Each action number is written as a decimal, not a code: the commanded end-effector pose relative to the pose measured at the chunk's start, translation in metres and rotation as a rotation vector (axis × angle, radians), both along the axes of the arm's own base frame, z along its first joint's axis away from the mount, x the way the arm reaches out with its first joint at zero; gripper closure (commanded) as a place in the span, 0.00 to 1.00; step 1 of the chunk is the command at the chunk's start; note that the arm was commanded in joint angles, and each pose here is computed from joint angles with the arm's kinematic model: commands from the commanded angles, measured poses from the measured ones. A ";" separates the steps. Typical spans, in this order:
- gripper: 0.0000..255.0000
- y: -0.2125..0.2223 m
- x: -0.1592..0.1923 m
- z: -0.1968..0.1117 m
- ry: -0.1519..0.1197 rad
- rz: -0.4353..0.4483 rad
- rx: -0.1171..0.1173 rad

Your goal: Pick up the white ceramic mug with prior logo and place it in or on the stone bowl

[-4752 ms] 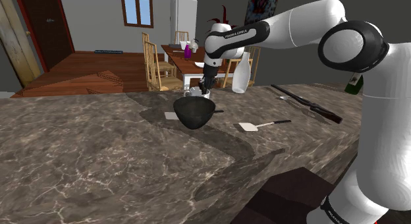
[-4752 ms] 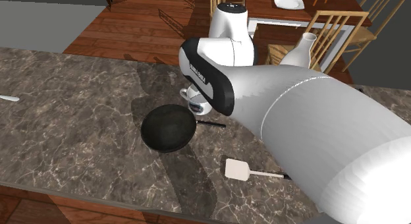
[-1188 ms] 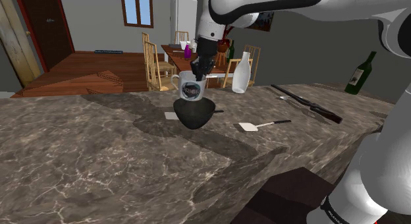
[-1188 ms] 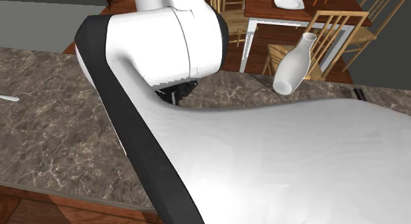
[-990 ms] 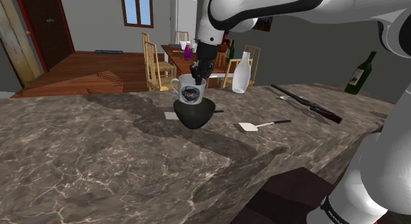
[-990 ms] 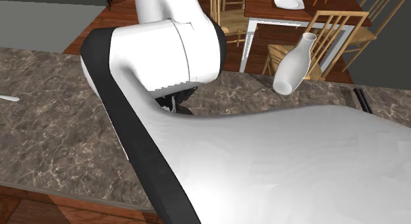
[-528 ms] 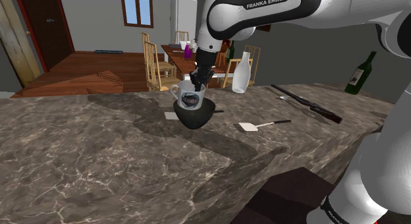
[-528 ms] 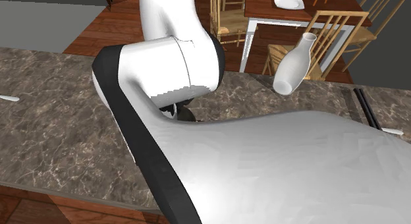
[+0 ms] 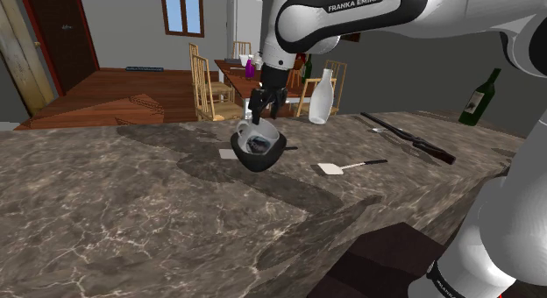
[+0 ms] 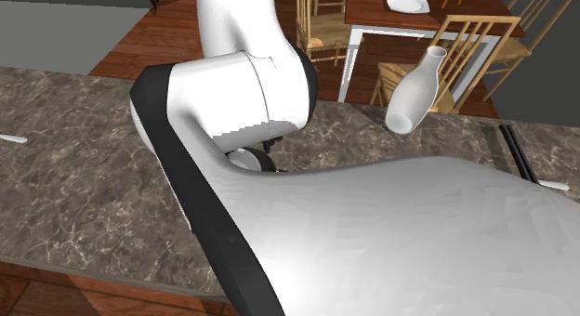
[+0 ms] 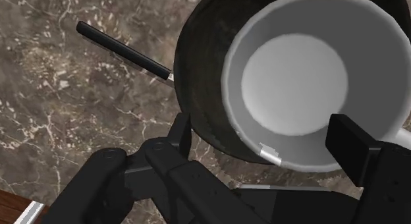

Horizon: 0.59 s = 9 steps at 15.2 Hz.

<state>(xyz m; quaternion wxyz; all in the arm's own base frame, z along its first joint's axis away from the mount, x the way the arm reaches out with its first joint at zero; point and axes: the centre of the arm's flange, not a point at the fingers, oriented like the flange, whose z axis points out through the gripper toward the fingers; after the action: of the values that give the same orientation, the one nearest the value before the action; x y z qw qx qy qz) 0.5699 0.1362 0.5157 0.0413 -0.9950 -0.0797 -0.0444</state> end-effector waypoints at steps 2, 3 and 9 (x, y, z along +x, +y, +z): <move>0.00 0.000 0.000 0.000 0.000 0.000 0.000; 0.00 -0.001 -0.001 0.013 0.000 0.000 0.000; 0.00 -0.004 -0.004 0.050 0.000 0.000 0.000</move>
<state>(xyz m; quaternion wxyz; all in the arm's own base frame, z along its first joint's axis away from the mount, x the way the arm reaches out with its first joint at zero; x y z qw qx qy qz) 0.5661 0.1322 0.5641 0.0414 -0.9949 -0.0797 -0.0448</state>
